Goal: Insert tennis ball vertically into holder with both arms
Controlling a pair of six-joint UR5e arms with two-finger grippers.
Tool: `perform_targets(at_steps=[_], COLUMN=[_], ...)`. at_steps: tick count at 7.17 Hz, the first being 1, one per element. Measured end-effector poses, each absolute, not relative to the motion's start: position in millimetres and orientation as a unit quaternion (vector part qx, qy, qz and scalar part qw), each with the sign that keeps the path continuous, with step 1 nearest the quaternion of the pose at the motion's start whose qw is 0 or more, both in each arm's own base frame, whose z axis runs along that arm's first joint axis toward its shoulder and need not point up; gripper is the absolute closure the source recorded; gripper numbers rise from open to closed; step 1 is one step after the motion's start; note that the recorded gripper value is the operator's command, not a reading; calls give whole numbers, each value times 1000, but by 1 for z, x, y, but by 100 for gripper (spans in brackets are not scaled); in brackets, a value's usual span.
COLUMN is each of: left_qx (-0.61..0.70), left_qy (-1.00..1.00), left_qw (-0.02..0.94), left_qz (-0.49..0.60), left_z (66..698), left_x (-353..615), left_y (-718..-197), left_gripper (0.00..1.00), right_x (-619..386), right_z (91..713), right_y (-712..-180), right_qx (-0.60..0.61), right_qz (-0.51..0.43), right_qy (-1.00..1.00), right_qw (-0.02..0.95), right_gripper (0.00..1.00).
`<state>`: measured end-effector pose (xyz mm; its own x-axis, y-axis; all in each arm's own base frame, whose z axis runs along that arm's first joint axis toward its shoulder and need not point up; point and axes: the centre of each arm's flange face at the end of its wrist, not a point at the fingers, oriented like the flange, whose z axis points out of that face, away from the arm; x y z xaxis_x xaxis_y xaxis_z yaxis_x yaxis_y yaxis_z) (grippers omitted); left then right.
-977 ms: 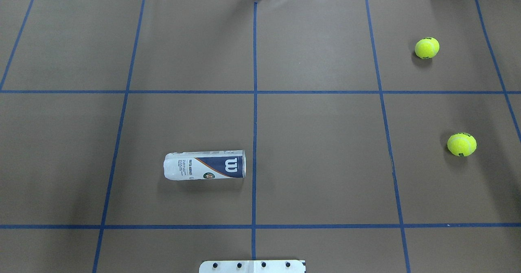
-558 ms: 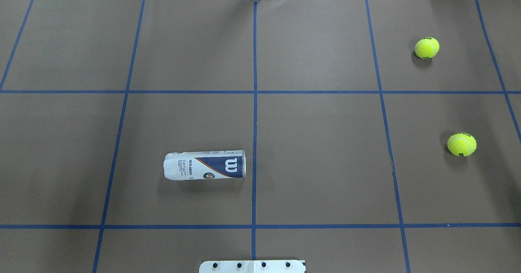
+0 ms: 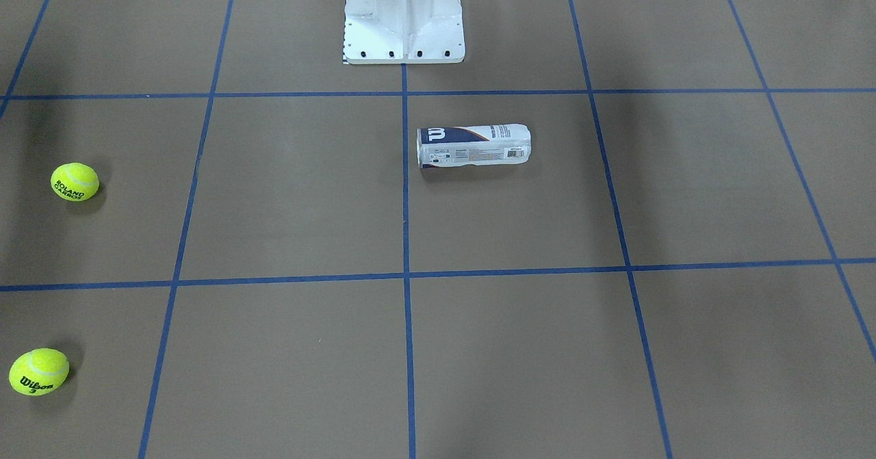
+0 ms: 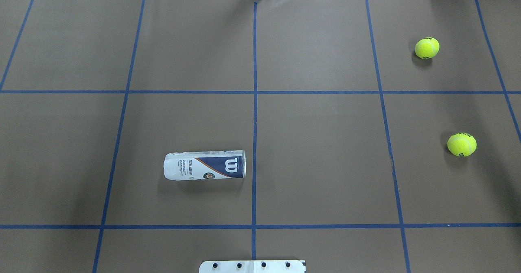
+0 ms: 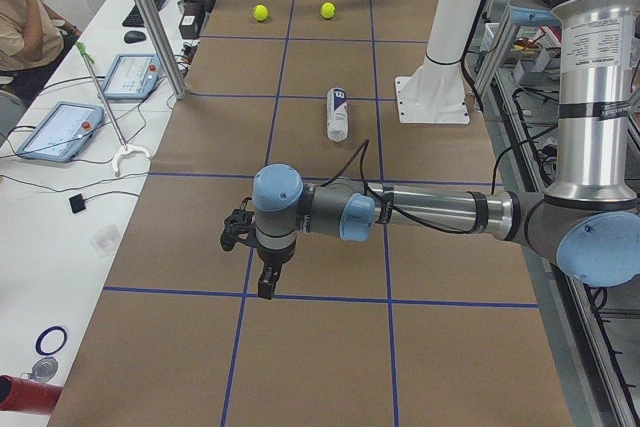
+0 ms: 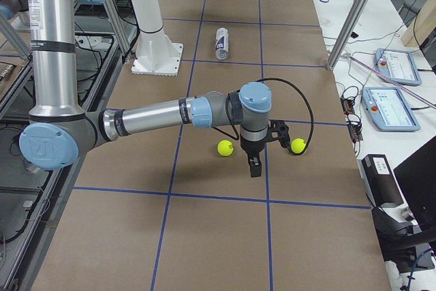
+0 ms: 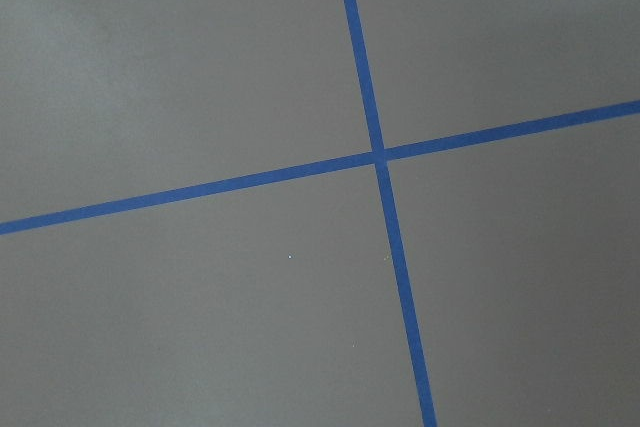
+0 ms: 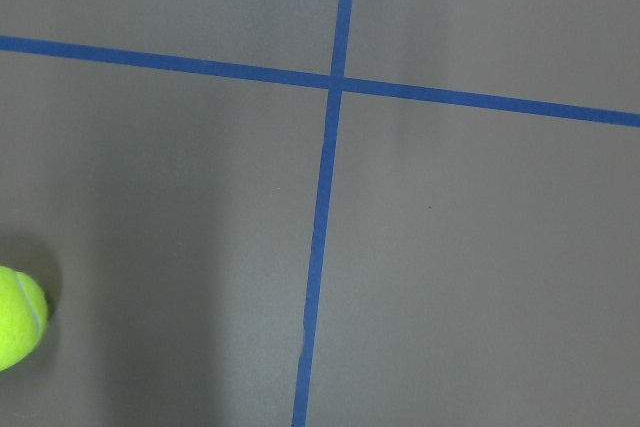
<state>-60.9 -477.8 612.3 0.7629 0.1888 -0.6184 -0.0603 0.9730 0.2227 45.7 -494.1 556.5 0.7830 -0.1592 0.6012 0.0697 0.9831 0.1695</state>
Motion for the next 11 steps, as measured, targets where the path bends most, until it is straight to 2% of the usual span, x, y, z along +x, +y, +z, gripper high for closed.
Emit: perform_targets(at_steps=[4, 11], left_qx=[119, 242], left_qy=[336, 336], left_qw=[931, 901], left_qz=[75, 131], left_z=[590, 571], left_x=[-61, -45], left_y=[-500, -547], left_gripper=[0, 0], right_x=[46, 45], right_z=[558, 569], right_y=[-496, -493], right_qx=[85, 98], right_qz=[-68, -69], right_qy=[-323, -325], right_qw=[940, 938], right_gripper=[1, 1])
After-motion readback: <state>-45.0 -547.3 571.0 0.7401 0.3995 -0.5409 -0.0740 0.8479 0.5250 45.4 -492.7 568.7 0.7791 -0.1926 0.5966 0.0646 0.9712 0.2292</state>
